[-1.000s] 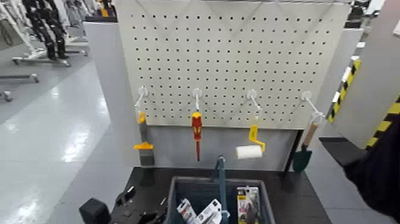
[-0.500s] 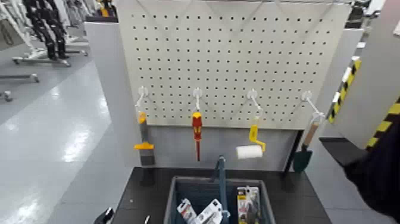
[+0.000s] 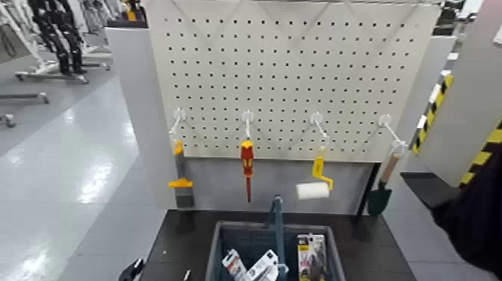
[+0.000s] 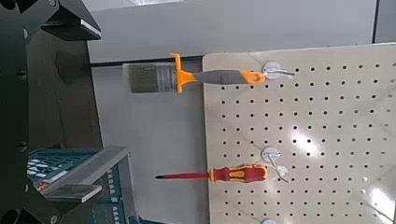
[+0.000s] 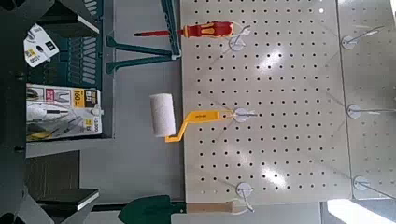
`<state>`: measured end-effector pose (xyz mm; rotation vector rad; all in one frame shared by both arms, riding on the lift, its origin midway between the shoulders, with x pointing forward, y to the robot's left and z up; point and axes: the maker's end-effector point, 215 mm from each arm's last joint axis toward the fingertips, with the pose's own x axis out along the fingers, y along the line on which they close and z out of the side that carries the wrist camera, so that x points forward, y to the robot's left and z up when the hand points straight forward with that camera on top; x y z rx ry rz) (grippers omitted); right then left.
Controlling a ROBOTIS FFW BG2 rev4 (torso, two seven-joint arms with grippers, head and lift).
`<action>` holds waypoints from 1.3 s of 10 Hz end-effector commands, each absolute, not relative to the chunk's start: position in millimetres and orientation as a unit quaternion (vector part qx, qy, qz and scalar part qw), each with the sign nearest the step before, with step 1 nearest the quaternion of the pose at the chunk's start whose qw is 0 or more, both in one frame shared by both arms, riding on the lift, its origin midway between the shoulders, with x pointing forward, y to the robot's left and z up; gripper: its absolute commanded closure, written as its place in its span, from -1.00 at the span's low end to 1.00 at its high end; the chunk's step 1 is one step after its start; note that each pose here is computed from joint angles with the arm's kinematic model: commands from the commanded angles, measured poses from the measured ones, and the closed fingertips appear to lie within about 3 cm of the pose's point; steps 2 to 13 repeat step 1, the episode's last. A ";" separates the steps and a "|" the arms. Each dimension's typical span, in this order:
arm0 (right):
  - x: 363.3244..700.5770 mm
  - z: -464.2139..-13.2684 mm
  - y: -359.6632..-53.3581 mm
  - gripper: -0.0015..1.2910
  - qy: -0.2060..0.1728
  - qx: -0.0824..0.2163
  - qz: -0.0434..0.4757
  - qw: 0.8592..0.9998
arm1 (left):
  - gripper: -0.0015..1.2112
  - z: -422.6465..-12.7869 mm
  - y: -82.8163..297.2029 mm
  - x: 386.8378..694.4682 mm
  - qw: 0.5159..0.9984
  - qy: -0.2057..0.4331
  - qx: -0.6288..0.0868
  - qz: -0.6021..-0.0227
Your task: Put the blue scissors into the crate.
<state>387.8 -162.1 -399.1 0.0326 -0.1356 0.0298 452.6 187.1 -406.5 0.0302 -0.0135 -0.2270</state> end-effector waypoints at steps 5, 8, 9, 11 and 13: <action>389.3 -400.5 -162.5 -0.78 -0.062 0.011 0.009 0.998 | -0.76 -406.4 184.8 453.0 0.993 -0.006 0.017 -0.119; 389.3 -400.5 -162.5 -0.78 -0.062 0.011 0.009 0.998 | -0.76 -406.4 184.8 453.0 0.993 -0.006 0.017 -0.119; 389.3 -400.5 -162.5 -0.78 -0.062 0.011 0.009 0.998 | -0.76 -406.4 184.8 453.0 0.993 -0.006 0.017 -0.119; 389.3 -400.5 -162.5 -0.78 -0.062 0.011 0.009 0.998 | -0.76 -406.4 184.8 453.0 0.993 -0.006 0.017 -0.119; 389.3 -400.5 -162.5 -0.78 -0.062 0.011 0.009 0.998 | -0.76 -406.4 184.8 453.0 0.993 -0.006 0.017 -0.119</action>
